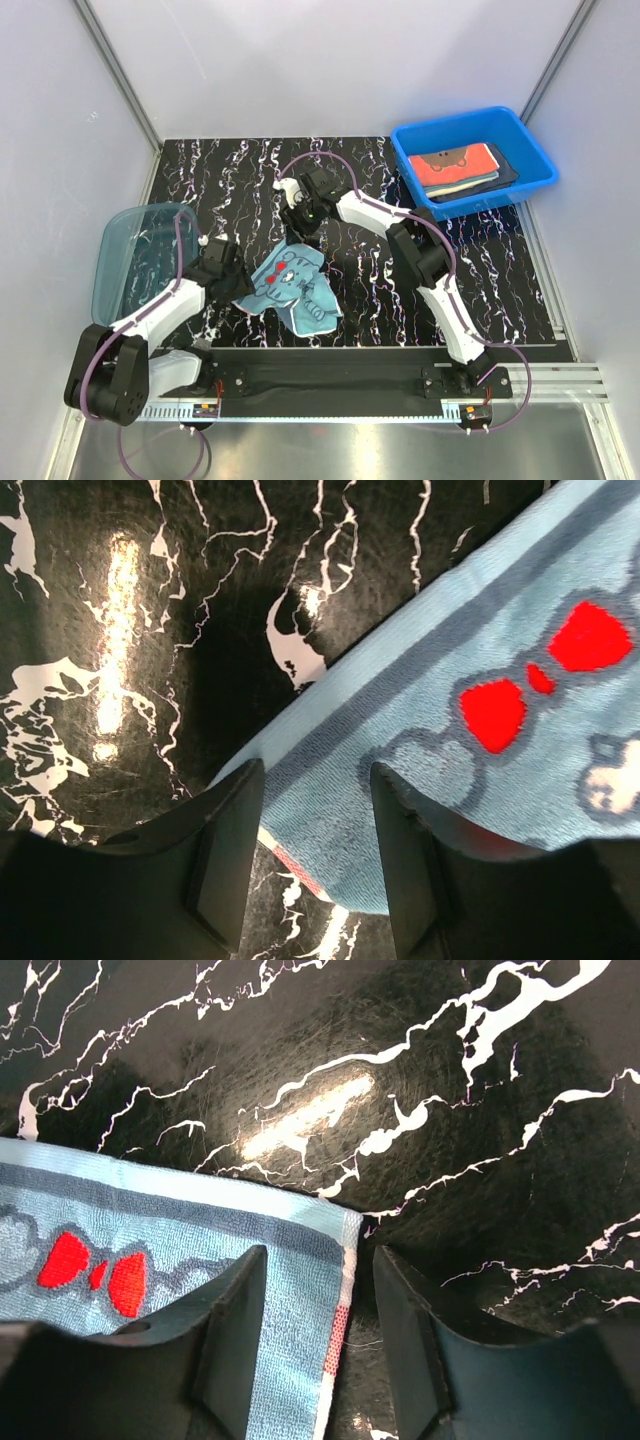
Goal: Fold and stack the towels
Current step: Flatten out the crumpled towel
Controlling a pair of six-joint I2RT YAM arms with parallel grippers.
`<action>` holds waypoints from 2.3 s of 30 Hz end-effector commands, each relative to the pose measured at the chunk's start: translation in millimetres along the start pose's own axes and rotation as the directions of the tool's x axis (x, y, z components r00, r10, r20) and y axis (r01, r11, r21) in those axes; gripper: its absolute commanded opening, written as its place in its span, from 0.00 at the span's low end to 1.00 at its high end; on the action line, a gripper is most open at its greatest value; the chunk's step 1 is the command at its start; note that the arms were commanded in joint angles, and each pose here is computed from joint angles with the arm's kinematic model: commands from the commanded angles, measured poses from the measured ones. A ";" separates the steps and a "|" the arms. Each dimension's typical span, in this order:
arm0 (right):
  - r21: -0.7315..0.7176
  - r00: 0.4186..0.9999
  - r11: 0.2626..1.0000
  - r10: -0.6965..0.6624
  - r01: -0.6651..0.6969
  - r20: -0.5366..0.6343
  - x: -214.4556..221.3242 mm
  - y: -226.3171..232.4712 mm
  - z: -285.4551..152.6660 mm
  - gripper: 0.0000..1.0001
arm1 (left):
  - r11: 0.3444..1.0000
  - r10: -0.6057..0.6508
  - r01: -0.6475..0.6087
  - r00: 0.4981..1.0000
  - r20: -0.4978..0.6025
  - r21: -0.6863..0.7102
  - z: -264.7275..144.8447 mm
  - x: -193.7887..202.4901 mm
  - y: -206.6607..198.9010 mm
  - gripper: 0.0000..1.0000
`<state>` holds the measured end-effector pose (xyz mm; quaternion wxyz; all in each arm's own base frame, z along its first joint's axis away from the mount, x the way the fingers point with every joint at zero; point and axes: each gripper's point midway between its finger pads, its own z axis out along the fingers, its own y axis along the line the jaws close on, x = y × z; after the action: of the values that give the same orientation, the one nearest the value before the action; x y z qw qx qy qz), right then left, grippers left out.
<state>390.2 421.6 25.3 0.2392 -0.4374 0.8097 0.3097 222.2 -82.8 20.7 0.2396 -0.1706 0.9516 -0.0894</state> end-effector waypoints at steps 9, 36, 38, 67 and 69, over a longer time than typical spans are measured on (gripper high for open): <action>0.070 0.995 0.997 0.025 -0.019 -0.093 30.0 -10.8 20.4 0.50 | 0.999 -0.006 0.004 0.999 0.051 0.038 9.6 -20.4 -14.1 0.52; 0.432 0.950 0.860 0.313 -0.273 -0.021 92.0 -73.6 -117.1 0.00 | 0.989 0.105 -0.114 0.991 0.085 0.097 25.0 -81.9 -68.5 0.54; 0.434 0.949 0.857 0.314 -0.276 -0.017 90.7 -73.8 -120.3 0.00 | 0.989 0.099 -0.107 0.993 0.071 0.105 32.5 -82.7 -73.1 0.53; 0.445 0.956 0.849 0.285 -0.284 0.067 60.3 -67.8 -143.5 0.00 | 0.960 0.278 -0.279 0.958 -0.071 0.008 59.2 -67.7 -85.8 0.00; 0.477 0.962 0.835 0.241 -0.273 0.129 33.1 -70.8 -162.7 0.00 | 0.947 0.311 -0.312 0.950 0.029 0.075 37.9 -99.6 -114.0 0.00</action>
<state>388.7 257.1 28.5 0.2402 -0.2578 0.9243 0.1469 337.2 -137.8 20.0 0.2296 -0.0551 0.9702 -0.0539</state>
